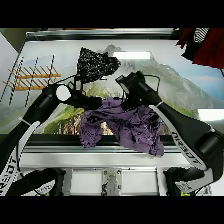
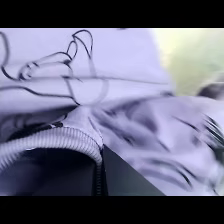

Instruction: Fold the clothes and pants, and hang the long-sleeved shirts on hangers.

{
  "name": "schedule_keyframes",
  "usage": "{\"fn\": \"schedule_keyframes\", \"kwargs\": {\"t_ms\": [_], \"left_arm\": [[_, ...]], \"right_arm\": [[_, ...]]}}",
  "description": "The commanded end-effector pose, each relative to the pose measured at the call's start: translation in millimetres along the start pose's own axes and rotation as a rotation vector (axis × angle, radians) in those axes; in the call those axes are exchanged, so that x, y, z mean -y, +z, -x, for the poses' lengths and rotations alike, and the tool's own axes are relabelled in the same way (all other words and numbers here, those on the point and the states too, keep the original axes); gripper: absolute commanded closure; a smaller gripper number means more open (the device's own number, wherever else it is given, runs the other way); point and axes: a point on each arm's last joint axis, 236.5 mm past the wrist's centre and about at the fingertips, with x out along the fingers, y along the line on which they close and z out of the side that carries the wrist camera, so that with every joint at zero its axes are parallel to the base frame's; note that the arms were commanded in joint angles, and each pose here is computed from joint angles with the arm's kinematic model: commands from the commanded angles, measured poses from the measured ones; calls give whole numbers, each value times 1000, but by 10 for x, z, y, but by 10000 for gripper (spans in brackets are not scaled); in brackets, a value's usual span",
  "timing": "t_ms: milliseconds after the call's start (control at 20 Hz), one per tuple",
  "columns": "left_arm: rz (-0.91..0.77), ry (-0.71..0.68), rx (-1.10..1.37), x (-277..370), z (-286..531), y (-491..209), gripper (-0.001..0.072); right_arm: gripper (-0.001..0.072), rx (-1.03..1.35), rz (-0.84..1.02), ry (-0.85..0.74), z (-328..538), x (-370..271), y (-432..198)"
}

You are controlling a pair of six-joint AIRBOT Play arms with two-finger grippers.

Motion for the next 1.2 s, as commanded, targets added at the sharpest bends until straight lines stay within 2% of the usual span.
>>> {"fn": "schedule_keyframes", "kwargs": {"t_ms": [0,250,500,550,600,650,700,900,1150], "left_arm": [[-45,2,-69,24,249,-244,686],[-128,-25,-80,290,249,-312,685],[-155,-43,-38,525,5,291,684],[-157,-45,-32,553,-50,396,610],[-159,-47,-28,581,-92,485,267],[-164,-50,-30,611,-105,541,67],[-170,-51,-34,639,-84,569,101],[-231,-71,-51,853,93,404,99],[-314,-102,-116,1169,-157,-359,99]], "right_arm": [[696,143,-38,10,593,193,-113],[696,212,-177,56,1080,339,-971],[696,230,-327,77,1066,376,-1316],[696,234,-333,78,1040,367,-1286],[696,247,-345,83,1027,358,-1227],[695,271,-356,91,1020,345,-1139],[696,290,-377,100,1012,331,-1058],[696,320,-415,134,958,252,-867],[696,353,-449,161,992,224,-777]]}}
